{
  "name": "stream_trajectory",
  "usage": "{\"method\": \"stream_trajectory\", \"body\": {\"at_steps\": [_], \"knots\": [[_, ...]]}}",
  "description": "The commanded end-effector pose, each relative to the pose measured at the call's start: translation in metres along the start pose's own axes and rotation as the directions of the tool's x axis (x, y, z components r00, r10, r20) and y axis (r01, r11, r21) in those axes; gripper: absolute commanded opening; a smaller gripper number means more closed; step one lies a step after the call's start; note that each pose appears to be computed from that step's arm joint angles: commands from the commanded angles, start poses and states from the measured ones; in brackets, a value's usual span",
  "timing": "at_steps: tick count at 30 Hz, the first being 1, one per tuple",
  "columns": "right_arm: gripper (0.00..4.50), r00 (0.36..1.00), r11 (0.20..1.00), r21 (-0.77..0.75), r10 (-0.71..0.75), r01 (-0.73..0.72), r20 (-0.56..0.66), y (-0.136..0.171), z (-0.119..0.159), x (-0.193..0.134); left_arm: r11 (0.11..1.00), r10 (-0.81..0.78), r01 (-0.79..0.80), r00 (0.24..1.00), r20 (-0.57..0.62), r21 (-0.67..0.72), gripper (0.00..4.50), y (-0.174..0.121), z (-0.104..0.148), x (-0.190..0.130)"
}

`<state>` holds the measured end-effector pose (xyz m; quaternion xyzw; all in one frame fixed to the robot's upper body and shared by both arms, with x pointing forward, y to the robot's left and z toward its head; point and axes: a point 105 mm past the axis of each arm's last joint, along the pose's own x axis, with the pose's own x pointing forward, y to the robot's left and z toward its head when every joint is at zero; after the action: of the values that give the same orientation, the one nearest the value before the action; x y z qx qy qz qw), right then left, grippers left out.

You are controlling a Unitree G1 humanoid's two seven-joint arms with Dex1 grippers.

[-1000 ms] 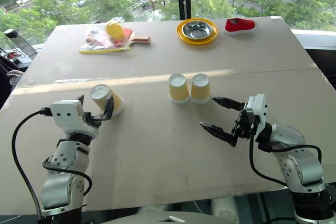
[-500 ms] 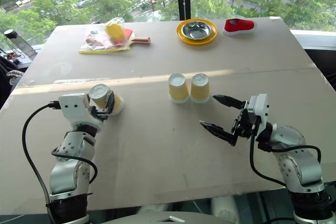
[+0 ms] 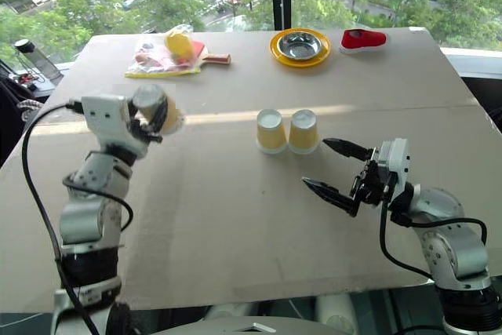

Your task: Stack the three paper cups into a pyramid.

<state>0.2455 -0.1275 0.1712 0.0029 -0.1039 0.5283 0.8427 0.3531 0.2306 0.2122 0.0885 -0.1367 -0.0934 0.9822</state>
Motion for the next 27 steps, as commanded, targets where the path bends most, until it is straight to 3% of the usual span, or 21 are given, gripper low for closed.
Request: {"method": "stream_trajectory", "body": {"at_steps": [1, 5, 10, 20, 27], "knots": [[4.50, 0.998, 0.997, -0.063, -0.046, 0.048, 0.042, 0.000, 0.017, -0.011, 0.949, -0.312, 0.314, 0.947, 0.079, -0.017, 2.14, -0.038, 0.030, 0.027], [4.50, 0.985, 0.980, -0.109, -0.159, 0.166, 0.072, -0.009, 0.026, -0.022, 0.820, -0.562, 0.571, 0.814, 0.149, -0.027, 2.14, -0.079, 0.054, 0.050], [4.50, 0.959, 0.948, -0.147, -0.274, 0.283, 0.074, -0.012, 0.031, -0.036, 0.662, -0.740, 0.749, 0.658, 0.138, -0.026, 2.14, -0.115, 0.054, 0.065], [4.50, 0.921, 0.907, -0.156, -0.386, 0.391, 0.059, -0.002, 0.029, -0.052, 0.528, -0.838, 0.849, 0.525, 0.147, -0.022, 2.14, -0.140, 0.051, 0.071], [4.50, 0.907, 0.894, -0.153, -0.418, 0.420, 0.051, -0.005, 0.024, -0.061, 0.490, -0.864, 0.871, 0.489, 0.121, -0.022, 2.14, -0.148, 0.043, 0.064]]}}
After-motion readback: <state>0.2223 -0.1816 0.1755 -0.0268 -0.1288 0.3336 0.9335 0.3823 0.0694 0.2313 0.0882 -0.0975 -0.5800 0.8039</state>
